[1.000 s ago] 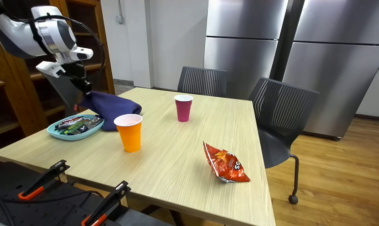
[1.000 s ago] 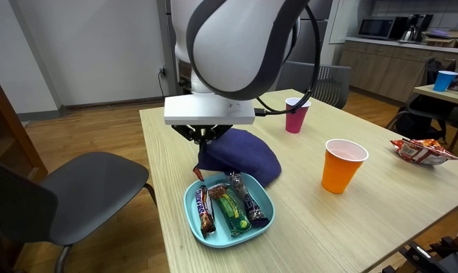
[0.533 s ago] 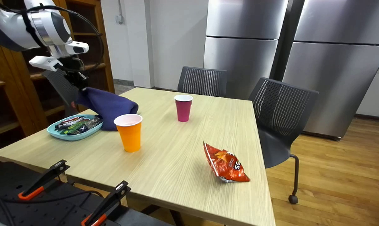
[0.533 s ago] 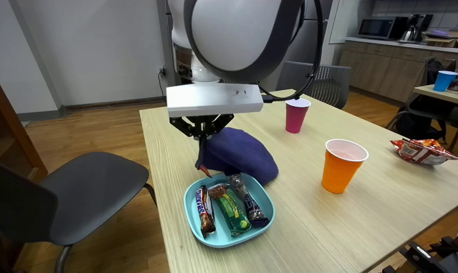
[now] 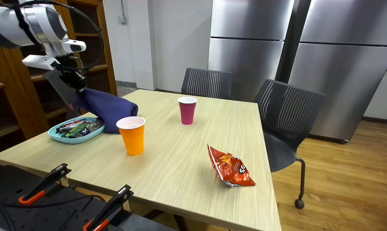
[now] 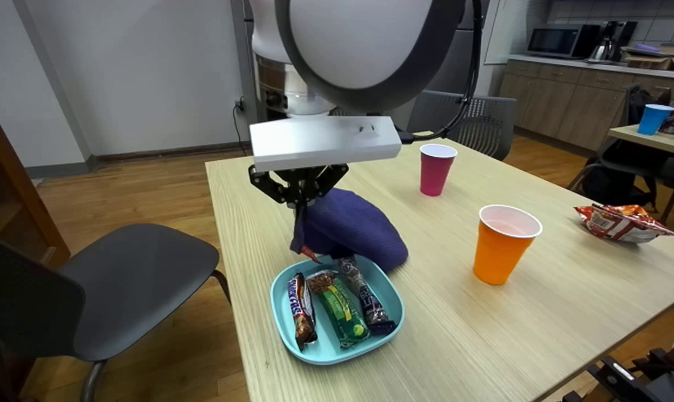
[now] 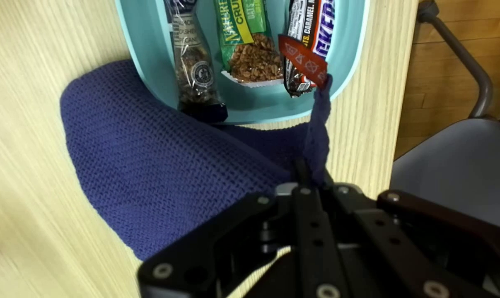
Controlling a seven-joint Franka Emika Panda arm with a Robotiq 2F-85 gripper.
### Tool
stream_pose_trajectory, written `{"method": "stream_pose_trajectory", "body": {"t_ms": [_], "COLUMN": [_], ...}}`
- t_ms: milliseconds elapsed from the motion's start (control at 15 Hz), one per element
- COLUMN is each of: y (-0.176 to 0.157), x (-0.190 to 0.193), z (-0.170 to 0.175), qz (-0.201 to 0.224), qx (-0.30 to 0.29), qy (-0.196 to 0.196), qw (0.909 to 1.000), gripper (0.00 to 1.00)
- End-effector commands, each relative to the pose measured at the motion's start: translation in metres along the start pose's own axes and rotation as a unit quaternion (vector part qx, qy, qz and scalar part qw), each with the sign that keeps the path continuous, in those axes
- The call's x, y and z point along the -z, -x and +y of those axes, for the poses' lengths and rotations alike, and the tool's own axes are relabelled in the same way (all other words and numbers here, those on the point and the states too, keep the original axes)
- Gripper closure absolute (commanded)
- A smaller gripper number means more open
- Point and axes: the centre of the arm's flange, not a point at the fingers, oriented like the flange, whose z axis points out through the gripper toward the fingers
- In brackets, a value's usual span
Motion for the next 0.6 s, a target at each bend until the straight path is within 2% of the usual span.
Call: {"method": "stream_pose_trajectory", "body": {"t_ms": [0,533], "y": [0.004,0.005], "x": [0.022,0.04], "z": [0.007,0.0], "qz": [-0.001,-0.001], "qx": [0.019,0.037], "qy": [0.005,0.0], "qw": [0.9998,0.9993], "gripper": [0.99,0.99]}}
